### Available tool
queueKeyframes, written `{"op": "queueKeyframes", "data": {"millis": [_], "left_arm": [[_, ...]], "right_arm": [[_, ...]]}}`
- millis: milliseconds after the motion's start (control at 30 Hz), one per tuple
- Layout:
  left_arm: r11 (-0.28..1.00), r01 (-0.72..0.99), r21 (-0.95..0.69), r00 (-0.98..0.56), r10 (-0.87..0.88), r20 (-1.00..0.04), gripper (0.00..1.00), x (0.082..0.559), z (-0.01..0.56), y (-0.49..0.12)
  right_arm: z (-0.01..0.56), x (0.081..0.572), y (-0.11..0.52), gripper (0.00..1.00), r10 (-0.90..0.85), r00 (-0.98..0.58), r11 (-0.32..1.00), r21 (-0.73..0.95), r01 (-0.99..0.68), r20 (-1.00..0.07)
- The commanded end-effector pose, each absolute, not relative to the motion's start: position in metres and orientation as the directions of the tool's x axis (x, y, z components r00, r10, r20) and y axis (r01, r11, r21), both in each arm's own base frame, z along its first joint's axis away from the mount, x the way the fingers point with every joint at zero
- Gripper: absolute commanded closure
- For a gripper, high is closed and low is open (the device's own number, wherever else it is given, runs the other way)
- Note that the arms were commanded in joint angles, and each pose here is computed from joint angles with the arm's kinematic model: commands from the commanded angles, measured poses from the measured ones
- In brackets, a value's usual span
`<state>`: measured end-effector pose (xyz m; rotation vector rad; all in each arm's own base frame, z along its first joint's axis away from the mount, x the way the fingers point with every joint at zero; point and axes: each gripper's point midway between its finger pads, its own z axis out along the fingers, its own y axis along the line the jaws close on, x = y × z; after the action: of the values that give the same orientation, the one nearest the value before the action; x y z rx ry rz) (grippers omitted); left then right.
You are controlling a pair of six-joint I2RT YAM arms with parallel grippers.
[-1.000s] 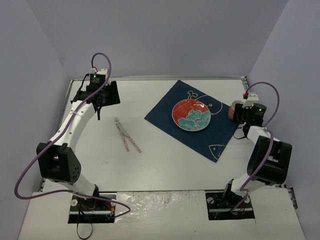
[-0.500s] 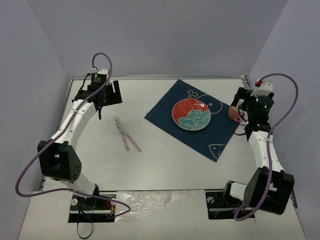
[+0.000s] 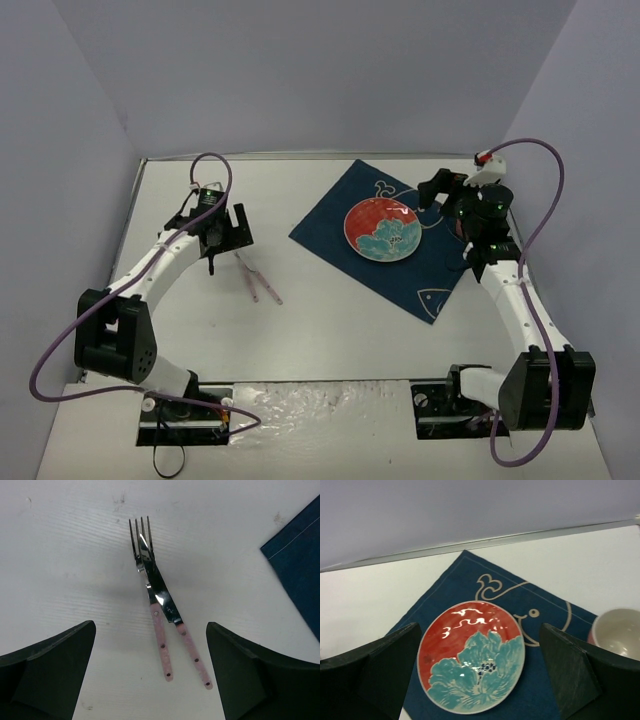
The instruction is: Set the dinner table for one person
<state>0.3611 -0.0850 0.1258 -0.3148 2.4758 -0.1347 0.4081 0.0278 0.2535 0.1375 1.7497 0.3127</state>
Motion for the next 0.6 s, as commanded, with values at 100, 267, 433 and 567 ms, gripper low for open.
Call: {"op": "queueKeyframes", "data": {"millis": [100,267,433,567], "left_arm": [[0.914,-0.308,-0.262,-0.670,-0.405,-0.622,0.24,0.351,0.121,-0.092],[0.909,-0.325,-0.262,-0.691,-0.418,-0.590,0.38,0.345,0.097,-0.098],[0.915,-0.318,-0.248,-0.719,-0.403,-0.566,0.43,0.345,0.078,-0.106],[0.917,-0.331,-0.221,-0.744,-0.398,-0.536,0.51,0.342,0.060,-0.105]], "right_arm": [[0.273,0.390,0.094,0.00,0.229,-0.183,0.917,0.275,-0.288,-0.956],[0.271,0.380,0.106,0.00,0.205,-0.184,0.914,0.255,-0.315,-0.961],[0.270,0.378,0.108,0.00,0.192,-0.183,0.918,0.242,-0.314,-0.964],[0.271,0.376,0.108,0.00,0.185,-0.180,0.920,0.235,-0.314,-0.966]]}}
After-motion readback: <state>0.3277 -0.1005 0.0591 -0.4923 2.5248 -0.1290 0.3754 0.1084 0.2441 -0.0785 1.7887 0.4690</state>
